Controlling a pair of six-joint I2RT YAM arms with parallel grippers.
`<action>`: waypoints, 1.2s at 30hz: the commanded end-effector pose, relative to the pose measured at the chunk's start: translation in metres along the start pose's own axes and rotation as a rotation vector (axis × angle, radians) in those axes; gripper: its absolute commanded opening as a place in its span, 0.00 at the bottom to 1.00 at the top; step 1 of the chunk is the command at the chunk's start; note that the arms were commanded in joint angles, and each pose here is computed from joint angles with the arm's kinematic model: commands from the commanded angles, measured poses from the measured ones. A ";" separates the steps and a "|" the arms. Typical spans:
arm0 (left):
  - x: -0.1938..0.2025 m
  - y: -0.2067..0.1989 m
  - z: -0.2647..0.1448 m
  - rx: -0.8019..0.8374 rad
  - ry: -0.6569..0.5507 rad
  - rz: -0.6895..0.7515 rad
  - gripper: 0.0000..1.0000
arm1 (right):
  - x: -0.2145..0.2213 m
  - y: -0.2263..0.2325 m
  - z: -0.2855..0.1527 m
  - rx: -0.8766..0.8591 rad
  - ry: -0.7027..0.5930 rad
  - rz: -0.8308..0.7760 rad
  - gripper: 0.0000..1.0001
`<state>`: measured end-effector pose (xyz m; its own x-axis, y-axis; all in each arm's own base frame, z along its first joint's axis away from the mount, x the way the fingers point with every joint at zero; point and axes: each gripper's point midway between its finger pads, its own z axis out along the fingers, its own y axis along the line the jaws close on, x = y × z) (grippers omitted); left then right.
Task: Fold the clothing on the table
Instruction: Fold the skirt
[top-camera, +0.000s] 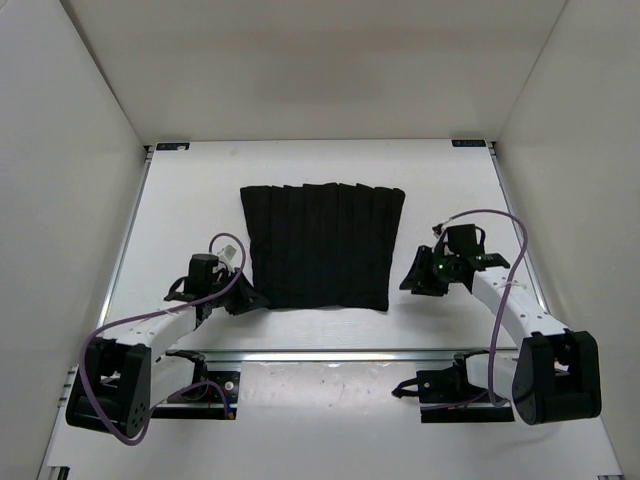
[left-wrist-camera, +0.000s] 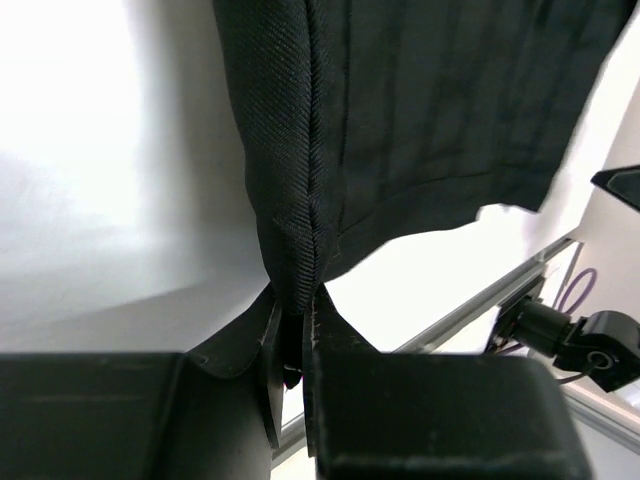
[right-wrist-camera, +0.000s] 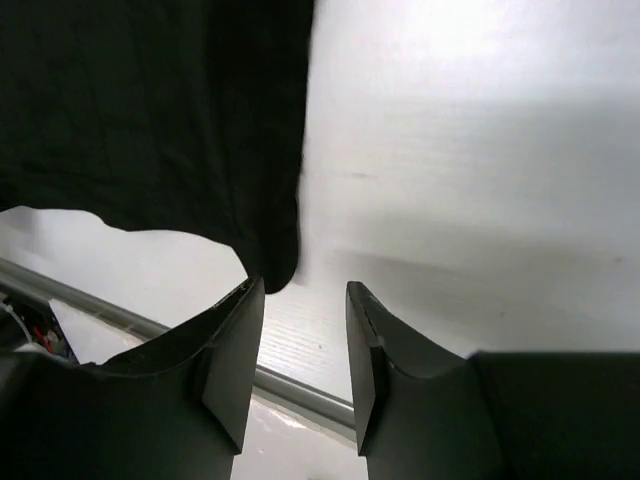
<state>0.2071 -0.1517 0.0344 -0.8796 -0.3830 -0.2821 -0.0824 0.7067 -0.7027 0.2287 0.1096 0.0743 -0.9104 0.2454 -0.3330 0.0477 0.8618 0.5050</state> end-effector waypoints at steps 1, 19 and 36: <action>0.004 0.007 -0.001 -0.009 -0.017 -0.015 0.00 | 0.029 0.004 0.010 -0.061 0.055 0.012 0.36; 0.010 0.013 -0.002 -0.002 -0.031 -0.022 0.00 | 0.052 0.015 0.051 -0.303 0.033 0.123 0.51; -0.004 0.020 -0.018 -0.036 -0.125 -0.050 0.00 | 0.031 0.008 0.022 -0.272 0.000 0.116 0.00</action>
<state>0.1930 -0.1395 0.0309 -0.8498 -0.4414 -0.2881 -0.1130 0.6865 -0.7183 0.1945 0.1473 0.0349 -0.9196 0.3516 -0.1754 0.0907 0.6242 0.7760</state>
